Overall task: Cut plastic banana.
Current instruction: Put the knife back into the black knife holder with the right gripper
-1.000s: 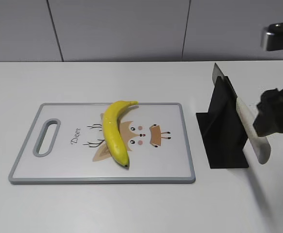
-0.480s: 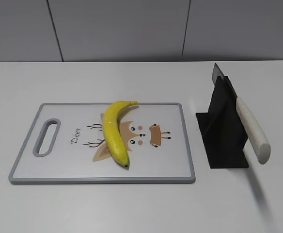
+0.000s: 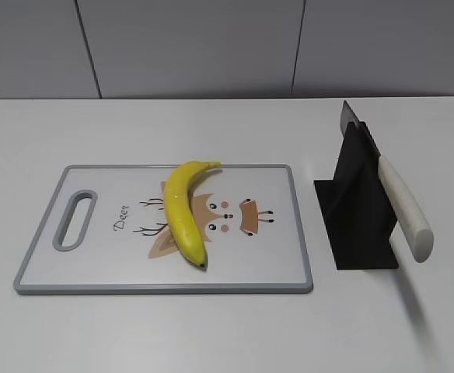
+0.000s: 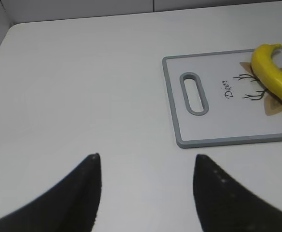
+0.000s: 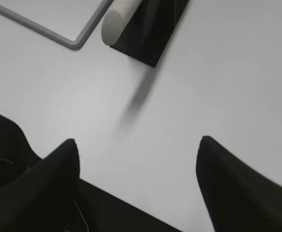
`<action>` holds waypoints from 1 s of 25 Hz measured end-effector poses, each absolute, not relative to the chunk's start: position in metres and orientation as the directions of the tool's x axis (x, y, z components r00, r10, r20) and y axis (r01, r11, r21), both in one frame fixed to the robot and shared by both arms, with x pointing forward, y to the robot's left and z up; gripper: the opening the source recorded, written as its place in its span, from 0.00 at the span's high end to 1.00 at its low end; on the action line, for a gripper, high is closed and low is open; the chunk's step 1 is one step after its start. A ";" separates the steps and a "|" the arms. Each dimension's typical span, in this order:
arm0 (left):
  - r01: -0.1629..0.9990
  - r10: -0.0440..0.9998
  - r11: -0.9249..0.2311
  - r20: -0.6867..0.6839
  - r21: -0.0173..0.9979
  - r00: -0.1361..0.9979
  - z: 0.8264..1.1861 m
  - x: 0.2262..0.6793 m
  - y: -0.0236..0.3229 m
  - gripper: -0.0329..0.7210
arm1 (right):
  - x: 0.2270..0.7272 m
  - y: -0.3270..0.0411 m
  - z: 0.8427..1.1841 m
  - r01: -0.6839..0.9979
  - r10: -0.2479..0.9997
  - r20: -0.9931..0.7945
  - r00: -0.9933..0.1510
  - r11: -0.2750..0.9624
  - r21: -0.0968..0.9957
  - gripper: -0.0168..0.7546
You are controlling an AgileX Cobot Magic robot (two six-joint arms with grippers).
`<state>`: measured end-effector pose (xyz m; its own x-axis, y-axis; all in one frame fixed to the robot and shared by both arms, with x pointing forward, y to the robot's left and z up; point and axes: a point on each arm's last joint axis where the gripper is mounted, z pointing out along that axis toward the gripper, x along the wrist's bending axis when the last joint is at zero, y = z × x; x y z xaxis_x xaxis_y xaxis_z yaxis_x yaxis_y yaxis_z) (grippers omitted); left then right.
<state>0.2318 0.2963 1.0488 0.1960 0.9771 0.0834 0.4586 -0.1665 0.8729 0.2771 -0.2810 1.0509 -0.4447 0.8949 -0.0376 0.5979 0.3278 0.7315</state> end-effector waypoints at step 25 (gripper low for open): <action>0.458 0.977 -0.166 0.083 0.873 0.195 1.049 0.232 0.296 0.17 | 0.233 -0.301 1.056 0.392 0.941 -0.031 -0.338 0.171 0.904 0.22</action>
<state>0.2318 0.2962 1.0489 0.1949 0.9773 0.0833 0.4580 -0.1658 0.8733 0.2327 -0.3006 1.0561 -0.3379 0.9407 -0.0311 0.3916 0.1706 0.9042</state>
